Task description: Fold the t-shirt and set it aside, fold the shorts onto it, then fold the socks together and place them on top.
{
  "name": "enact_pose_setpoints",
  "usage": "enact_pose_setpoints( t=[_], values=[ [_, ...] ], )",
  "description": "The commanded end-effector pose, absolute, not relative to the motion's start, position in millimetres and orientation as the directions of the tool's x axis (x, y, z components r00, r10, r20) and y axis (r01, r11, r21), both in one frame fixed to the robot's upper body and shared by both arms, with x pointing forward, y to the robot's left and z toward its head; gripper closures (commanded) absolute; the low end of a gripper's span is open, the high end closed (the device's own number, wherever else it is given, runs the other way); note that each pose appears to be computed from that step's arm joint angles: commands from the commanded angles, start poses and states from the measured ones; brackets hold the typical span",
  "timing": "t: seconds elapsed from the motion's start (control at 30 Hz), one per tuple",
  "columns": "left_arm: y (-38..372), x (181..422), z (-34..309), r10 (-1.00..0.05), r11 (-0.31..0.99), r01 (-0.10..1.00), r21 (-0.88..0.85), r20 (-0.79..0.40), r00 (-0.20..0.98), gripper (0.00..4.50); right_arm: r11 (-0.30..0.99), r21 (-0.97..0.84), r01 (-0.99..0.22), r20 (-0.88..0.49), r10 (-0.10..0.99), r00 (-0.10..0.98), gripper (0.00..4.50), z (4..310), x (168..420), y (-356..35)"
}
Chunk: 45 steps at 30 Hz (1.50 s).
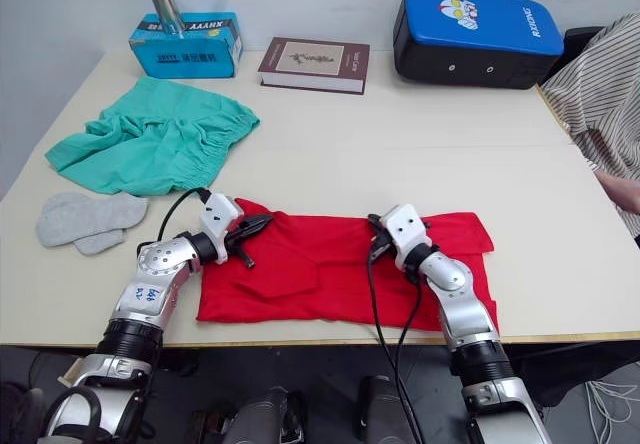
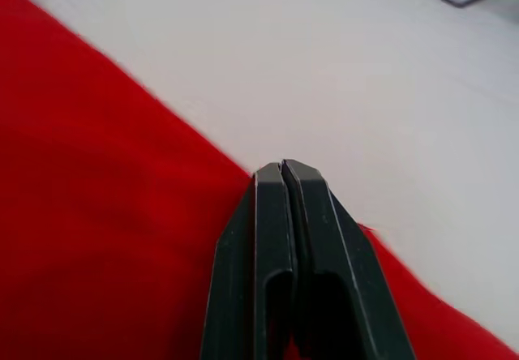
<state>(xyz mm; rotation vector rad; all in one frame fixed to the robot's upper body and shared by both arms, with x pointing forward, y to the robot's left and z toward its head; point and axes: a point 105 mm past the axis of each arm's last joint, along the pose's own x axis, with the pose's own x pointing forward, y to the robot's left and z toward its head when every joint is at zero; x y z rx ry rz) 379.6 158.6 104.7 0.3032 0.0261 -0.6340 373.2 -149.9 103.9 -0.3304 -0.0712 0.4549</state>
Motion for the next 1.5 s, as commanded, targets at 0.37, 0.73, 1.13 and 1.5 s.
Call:
enact_pose_setpoints(
  t=[0.37,0.73,1.13,1.5],
  values=[
    [201.5,380.6,99.7,-0.459,0.859,0.468,0.205,-0.096,0.883,4.46,0.954,-0.297,-0.046,-0.024,0.04,0.999,4.48,107.6,363.9,-306.5],
    [124.6,341.0,155.9,-0.826,0.544,0.785,0.297,0.026,0.563,4.46,0.787,-0.324,-0.525,0.042,0.567,0.823,4.48,155.1,334.7,-169.3],
    [124.0,316.3,86.0,-0.752,0.597,0.774,0.21,-0.19,0.631,4.46,0.873,-0.303,-0.383,-0.101,0.37,0.923,4.48,96.1,313.7,-214.0],
    [170.9,303.6,94.8,-0.767,0.598,0.779,0.19,-0.148,0.625,4.46,0.921,-0.192,-0.338,-0.053,0.335,0.941,4.48,127.9,314.2,-300.8]
  ],
)
